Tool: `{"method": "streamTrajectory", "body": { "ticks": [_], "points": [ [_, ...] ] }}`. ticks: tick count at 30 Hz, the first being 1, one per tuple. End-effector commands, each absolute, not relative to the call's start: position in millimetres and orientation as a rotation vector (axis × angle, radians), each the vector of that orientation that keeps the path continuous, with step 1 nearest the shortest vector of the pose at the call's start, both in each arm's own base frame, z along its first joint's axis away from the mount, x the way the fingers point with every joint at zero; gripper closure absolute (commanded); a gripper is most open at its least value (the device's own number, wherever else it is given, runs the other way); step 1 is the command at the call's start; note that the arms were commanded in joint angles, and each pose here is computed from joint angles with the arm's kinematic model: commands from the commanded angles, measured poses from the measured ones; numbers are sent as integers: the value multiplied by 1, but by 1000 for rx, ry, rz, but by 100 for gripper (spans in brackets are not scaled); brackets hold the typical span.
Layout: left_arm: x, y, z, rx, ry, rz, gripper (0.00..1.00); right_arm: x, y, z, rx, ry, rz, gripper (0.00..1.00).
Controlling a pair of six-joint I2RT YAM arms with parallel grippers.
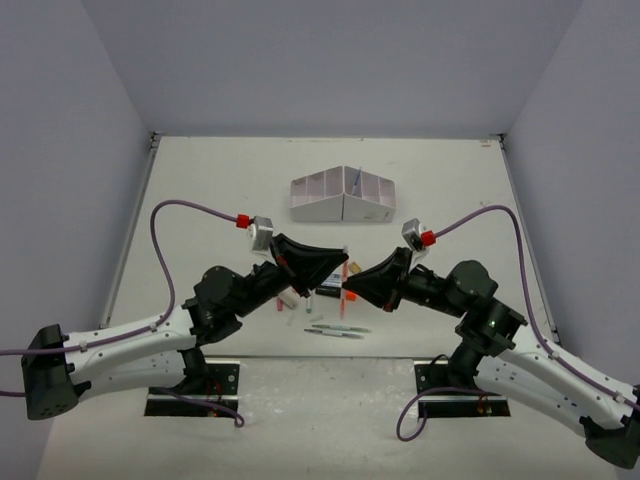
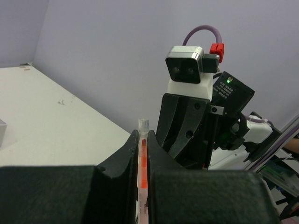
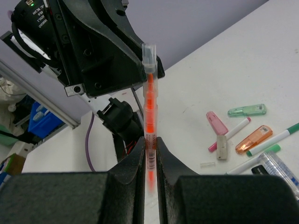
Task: Sort the stationery into containers
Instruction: Close the pen cap on the pen.
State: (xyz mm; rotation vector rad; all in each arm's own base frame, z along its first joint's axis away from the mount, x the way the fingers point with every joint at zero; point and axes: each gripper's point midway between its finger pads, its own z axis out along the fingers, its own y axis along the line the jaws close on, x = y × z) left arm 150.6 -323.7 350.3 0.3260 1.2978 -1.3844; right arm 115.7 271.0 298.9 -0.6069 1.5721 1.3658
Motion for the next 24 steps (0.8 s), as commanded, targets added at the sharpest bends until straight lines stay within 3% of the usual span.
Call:
{"method": "streamTrajectory", "body": {
  "ticks": [1, 16, 17, 20, 22, 24],
  "points": [
    [144, -331, 359, 375, 1253, -1422, 100, 122, 266, 334, -546, 1487, 1349, 100],
    [138, -336, 332, 489, 1331, -1377, 100, 127, 252, 357, -522, 1436, 1266, 100],
    [139, -336, 332, 488, 1335, -1375, 98, 125, 253, 358, -545, 1430, 1274, 100],
    [142, -333, 333, 462, 1349, -1359, 80, 120, 260, 355, -611, 1431, 1287, 100],
    [143, -331, 337, 454, 1341, -1353, 75, 120, 264, 352, -628, 1438, 1296, 100],
    [144, -329, 340, 448, 1339, -1345, 77, 120, 266, 350, -634, 1443, 1301, 100]
  ]
}}
